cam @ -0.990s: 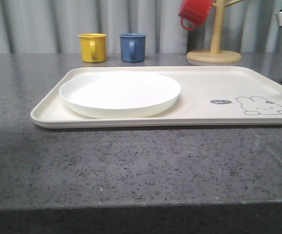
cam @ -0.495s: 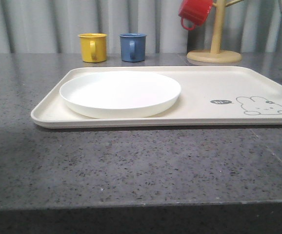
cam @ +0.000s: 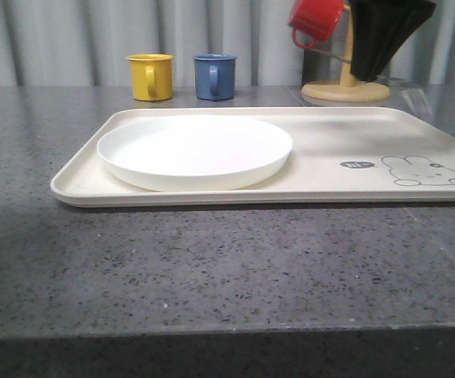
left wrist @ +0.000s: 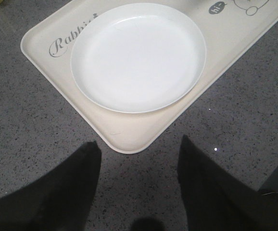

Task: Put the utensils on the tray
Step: 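Grasp the fork with the right gripper and lift it, then lower the fork onto the tray beside the plate and release, then grasp the chopsticks beside the tray with the right gripper, then place the chopsticks on the tray next to the fork and release, then grasp the spoon beside the tray with the right gripper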

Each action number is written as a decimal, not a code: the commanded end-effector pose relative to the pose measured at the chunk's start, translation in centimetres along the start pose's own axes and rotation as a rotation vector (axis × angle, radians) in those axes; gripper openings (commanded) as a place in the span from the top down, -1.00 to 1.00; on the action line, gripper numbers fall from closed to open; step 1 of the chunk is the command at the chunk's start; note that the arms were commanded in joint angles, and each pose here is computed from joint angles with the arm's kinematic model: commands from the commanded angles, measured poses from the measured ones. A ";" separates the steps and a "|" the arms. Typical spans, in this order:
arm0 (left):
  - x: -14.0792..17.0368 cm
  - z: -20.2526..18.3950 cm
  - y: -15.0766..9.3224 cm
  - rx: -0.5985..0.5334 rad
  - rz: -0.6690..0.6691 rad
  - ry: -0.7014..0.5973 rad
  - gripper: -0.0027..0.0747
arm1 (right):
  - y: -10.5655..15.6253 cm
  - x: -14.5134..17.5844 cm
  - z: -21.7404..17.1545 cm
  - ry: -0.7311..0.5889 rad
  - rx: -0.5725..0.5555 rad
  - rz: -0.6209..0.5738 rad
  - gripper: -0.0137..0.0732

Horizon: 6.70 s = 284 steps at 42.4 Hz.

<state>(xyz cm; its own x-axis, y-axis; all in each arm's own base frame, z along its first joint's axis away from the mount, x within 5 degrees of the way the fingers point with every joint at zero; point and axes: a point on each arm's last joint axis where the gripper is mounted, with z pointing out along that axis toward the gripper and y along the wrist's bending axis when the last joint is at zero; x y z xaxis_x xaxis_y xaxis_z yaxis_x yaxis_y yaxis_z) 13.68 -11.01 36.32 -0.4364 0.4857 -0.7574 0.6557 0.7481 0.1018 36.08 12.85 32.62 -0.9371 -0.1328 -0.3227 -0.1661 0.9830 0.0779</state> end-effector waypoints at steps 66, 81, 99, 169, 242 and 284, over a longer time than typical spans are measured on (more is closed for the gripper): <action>-1.2 -0.9 0.0 -0.001 -0.011 -0.106 -0.02 | -13.1 4.3 -6.4 0.002 0.126 0.184 -0.12; -1.2 -0.9 0.0 -0.001 -0.011 -0.106 -0.02 | -17.5 7.2 -3.3 0.156 0.174 0.240 -0.12; -1.2 -0.9 0.0 -0.001 -0.011 -0.106 -0.02 | -18.6 7.0 -0.2 0.254 0.196 0.235 -0.12; -1.2 -0.9 0.0 -0.001 -0.011 -0.106 -0.02 | -5.1 2.3 -1.6 0.117 -0.115 0.197 0.69; -1.2 -0.9 0.0 -0.001 -0.011 -0.106 -0.02 | -21.6 6.8 -6.4 0.049 0.205 0.295 -0.10; -1.2 -0.9 0.0 -0.001 -0.011 -0.106 -0.02 | -25.5 6.3 0.9 0.236 0.186 0.272 0.20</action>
<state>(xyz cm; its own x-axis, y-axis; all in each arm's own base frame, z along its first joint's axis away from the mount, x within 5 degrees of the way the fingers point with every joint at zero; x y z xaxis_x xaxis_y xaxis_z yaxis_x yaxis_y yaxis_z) 13.68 -11.01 36.32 -0.4369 0.4851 -0.7575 0.6554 0.7484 0.1013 35.87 -13.16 25.65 -0.9842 0.1369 -0.1127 0.1427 0.9887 -0.0452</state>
